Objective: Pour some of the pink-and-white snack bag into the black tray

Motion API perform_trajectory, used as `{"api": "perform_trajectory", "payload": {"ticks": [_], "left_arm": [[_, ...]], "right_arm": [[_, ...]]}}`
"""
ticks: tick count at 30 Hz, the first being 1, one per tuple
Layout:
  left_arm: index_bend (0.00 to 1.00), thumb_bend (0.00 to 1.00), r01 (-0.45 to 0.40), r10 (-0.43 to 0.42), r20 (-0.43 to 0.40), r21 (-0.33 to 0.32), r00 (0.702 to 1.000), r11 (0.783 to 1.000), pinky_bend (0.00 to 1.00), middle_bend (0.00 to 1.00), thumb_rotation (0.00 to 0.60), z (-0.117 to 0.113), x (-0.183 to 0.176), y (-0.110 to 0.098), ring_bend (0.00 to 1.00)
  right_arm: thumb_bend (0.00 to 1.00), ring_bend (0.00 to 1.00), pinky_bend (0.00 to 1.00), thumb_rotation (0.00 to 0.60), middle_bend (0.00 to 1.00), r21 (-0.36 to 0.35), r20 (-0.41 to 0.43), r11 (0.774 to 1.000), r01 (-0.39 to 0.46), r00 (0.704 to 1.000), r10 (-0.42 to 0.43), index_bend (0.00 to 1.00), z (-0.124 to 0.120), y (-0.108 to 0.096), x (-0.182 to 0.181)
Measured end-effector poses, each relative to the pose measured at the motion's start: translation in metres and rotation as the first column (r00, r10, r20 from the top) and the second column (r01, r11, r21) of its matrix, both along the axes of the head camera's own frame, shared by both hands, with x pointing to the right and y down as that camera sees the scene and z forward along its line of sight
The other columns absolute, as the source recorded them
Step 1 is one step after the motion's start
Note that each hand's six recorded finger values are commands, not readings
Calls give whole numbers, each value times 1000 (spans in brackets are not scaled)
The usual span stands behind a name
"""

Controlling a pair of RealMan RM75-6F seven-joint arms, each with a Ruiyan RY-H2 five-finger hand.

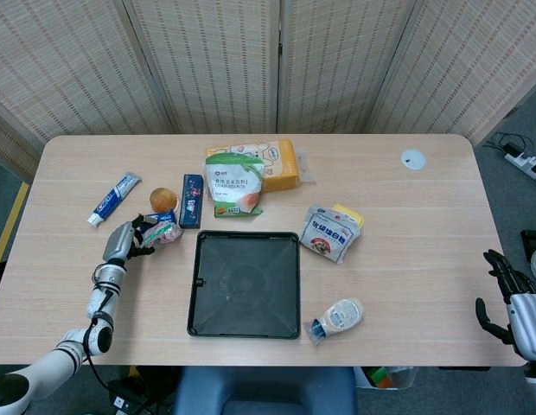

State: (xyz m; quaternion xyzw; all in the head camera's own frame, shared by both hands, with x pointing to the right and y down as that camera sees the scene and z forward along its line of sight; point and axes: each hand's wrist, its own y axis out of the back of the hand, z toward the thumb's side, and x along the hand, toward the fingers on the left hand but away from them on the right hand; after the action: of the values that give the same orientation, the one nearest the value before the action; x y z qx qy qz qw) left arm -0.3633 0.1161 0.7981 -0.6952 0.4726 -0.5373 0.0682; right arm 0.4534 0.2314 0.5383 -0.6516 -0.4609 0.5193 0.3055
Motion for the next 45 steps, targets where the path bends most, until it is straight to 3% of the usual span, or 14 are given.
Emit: {"api": "perform_trajectory", "payload": {"ticks": [8,20,27,31,38,45], "left_arm": [[215,374,21,-22,7,23,1000,1000,997,343,600,-12,-6,-13,586],[218,375,58,-60,56,43,997,997,997,338,600,-22,-16,-39,586],[216,375,77,-79,52,42,995,996,988,339,600,-25,-19,-39,581],[212,375,90,-93,43,54,995,994,949,336,600,-31,-25,-35,528],[214,379,73,-84,83,131,993,989,712,314,600,-57,-46,-27,389],[213,436,-36,-18,250,209,968,977,377,253,600,-95,-78,-11,246]], "right_arm": [[550,254,199,600,91,1,3,1000,0,1000,0,0,0,0,0],[550,253,199,600,91,2,3,1000,-4,1000,4,0,0,0,2],[550,253,199,600,91,3,1,1000,-8,1000,8,0,-1,1,3],[550,253,198,600,91,5,3,1000,-5,1000,5,0,-1,1,3],[550,254,198,600,91,-1,0,1000,4,1000,-4,0,0,-1,2],[550,205,195,600,91,-28,-20,999,24,999,-25,0,3,-5,0]]}}
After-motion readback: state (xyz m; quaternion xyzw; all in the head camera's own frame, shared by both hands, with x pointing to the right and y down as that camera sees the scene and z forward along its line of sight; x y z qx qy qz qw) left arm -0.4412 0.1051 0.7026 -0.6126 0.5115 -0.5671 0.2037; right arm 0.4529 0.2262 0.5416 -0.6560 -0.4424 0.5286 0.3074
